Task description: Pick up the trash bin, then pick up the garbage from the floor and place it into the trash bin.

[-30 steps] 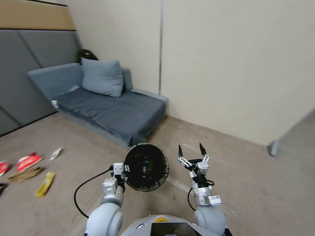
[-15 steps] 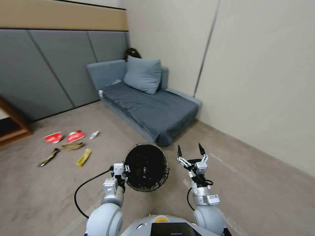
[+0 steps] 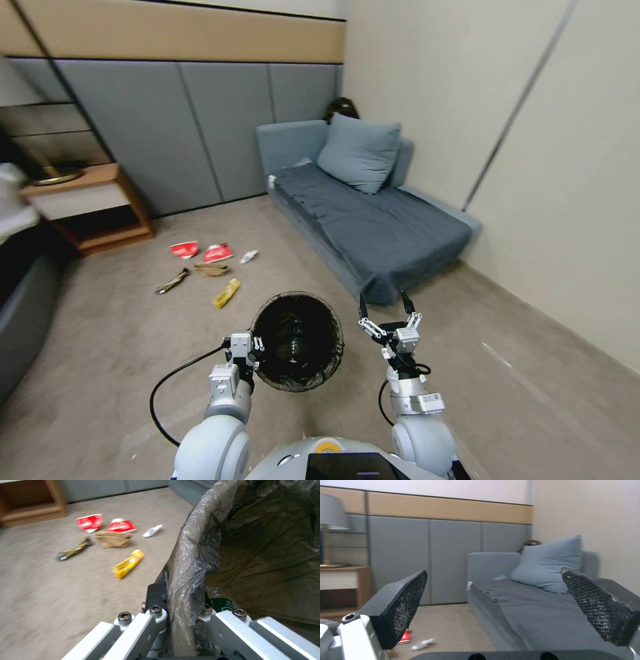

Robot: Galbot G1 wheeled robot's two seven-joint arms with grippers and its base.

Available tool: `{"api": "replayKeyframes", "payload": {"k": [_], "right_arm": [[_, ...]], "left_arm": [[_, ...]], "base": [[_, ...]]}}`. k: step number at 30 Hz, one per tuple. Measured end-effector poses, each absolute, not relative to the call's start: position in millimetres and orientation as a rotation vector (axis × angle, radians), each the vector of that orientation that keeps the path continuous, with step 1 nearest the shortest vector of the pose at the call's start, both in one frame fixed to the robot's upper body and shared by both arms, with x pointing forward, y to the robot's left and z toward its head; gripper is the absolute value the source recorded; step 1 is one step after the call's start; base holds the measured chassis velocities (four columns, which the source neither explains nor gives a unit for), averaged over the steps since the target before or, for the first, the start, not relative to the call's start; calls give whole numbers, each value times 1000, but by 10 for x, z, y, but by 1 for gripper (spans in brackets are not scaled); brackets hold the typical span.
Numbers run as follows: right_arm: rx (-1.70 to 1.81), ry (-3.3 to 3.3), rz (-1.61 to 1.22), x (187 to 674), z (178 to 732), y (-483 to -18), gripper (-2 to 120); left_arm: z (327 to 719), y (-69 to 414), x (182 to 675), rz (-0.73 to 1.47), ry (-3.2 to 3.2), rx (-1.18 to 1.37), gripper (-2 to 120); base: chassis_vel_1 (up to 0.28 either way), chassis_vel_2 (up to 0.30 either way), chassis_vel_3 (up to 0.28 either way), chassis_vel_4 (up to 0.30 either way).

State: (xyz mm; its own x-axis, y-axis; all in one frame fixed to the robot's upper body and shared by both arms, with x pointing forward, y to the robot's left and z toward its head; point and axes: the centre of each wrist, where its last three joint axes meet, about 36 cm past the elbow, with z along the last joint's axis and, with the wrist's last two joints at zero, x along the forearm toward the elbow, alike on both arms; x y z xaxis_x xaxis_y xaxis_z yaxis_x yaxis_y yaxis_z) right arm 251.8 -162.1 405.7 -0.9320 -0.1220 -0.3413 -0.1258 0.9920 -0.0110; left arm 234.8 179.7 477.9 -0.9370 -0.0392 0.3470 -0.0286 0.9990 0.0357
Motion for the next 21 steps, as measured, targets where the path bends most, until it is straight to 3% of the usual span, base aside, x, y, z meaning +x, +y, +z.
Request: {"api": "replayKeyframes", "payload": {"k": [21], "right_arm": [[-194, 2778, 21, 2507, 4069, -1615, 100]], "left_arm": [[4766, 1771, 2357, -34, -2794, 30, 2]], "base": [[123, 128, 121, 120]]}}
